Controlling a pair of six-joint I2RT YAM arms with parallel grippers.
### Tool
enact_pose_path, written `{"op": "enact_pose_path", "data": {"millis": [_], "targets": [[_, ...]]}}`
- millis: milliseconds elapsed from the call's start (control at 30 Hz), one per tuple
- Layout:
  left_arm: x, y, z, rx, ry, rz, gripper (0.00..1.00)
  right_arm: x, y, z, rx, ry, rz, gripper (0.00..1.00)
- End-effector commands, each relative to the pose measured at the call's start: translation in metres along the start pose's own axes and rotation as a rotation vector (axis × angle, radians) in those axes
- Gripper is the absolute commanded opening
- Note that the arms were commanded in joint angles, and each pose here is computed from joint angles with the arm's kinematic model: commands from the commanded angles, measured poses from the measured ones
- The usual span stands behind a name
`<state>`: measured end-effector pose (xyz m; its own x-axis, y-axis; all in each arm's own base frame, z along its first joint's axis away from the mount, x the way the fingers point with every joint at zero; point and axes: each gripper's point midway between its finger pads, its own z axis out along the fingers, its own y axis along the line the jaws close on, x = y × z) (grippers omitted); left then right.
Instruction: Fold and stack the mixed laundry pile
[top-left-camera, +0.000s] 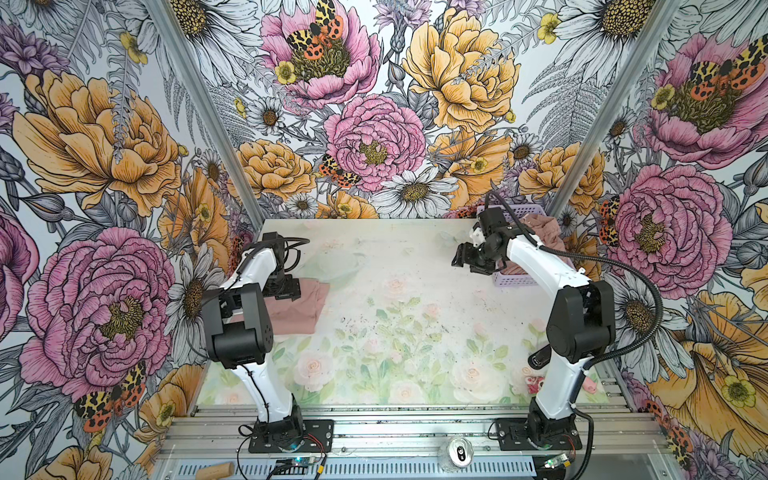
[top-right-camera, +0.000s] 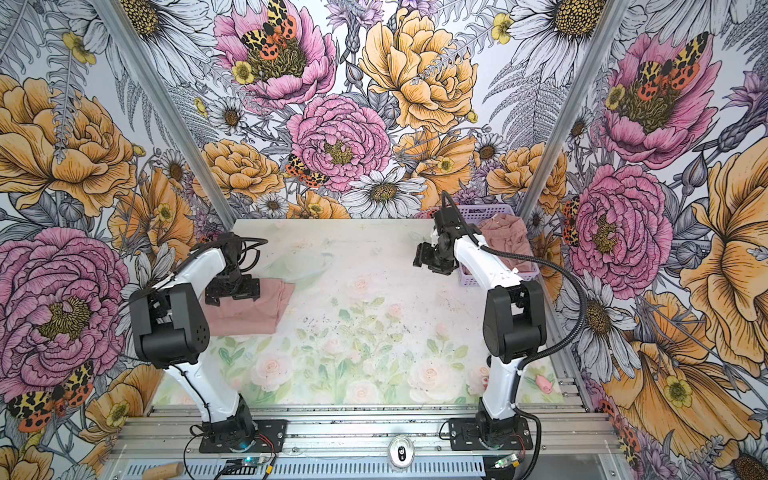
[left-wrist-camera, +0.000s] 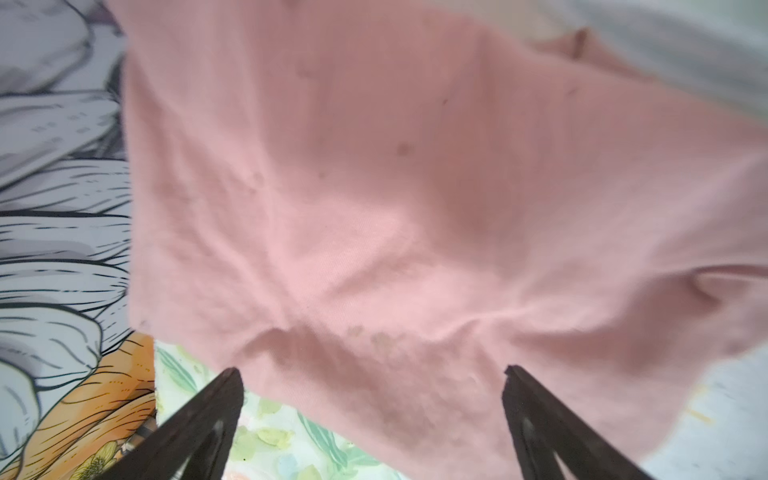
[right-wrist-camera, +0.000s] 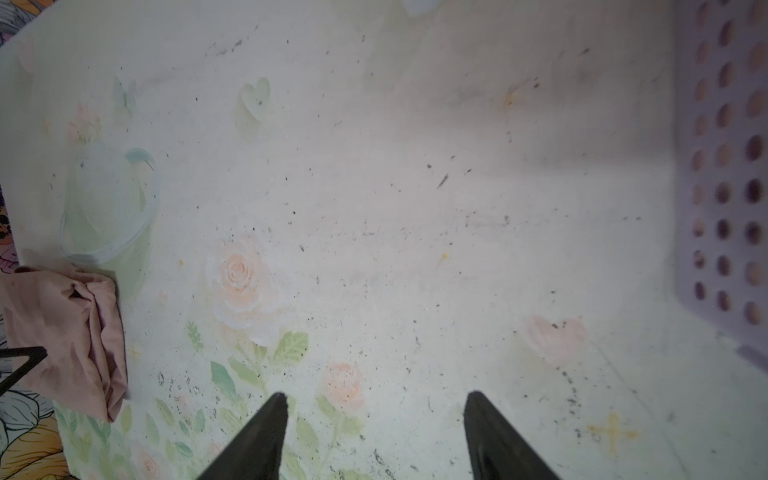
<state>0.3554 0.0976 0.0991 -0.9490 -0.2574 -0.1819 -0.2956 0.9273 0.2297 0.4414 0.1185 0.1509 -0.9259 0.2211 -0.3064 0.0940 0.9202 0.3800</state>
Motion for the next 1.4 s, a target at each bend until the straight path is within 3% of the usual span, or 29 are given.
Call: {"op": "enact_pose_path", "data": {"millis": [0,133,267,533,633,700,733,800,833,867,900,1100,1367], "targets": [[-0.022,-0.013,-0.041,0.065,-0.144,-0.039,0.99,-0.044,-0.029,-0.026,0.085,-0.13,0.015,0.72],[-0.025,-0.054,-0.073,0.157,-0.223,0.011,0.99,-0.089,-0.083,-0.05,0.237,-0.255,0.092,0.79],[-0.022,-0.101,-0.091,0.289,-0.265,0.028,0.99,-0.115,-0.126,-0.045,0.34,-0.285,0.141,0.81],[-0.004,-0.172,-0.089,0.392,-0.238,0.102,0.99,-0.105,-0.202,0.021,0.512,-0.148,0.211,0.83],[0.002,-0.187,-0.084,0.417,-0.221,0.115,0.99,-0.1,-0.221,0.049,0.509,-0.099,0.246,0.83],[0.002,-0.193,-0.083,0.427,-0.217,0.117,0.99,-0.099,-0.228,0.061,0.504,-0.081,0.259,0.76],[0.002,-0.195,-0.083,0.429,-0.218,0.119,0.99,-0.098,-0.231,0.067,0.506,-0.074,0.263,0.68],[-0.001,-0.197,-0.084,0.437,-0.22,0.118,0.99,-0.102,-0.234,0.068,0.501,-0.082,0.267,0.43],[-0.002,-0.198,-0.086,0.44,-0.226,0.118,0.99,-0.105,-0.233,0.064,0.503,-0.092,0.264,0.21],[-0.004,-0.199,-0.087,0.442,-0.229,0.118,0.99,-0.11,-0.231,0.057,0.509,-0.112,0.256,0.06],[-0.005,-0.199,-0.089,0.445,-0.232,0.116,0.99,-0.115,-0.229,0.047,0.516,-0.134,0.252,0.0],[-0.008,-0.202,-0.095,0.456,-0.253,0.106,0.99,-0.156,-0.186,-0.053,0.477,-0.348,0.185,0.0],[-0.016,-0.205,-0.107,0.492,-0.298,0.077,0.99,-0.178,-0.071,-0.19,0.212,-0.616,-0.012,0.0]]}}
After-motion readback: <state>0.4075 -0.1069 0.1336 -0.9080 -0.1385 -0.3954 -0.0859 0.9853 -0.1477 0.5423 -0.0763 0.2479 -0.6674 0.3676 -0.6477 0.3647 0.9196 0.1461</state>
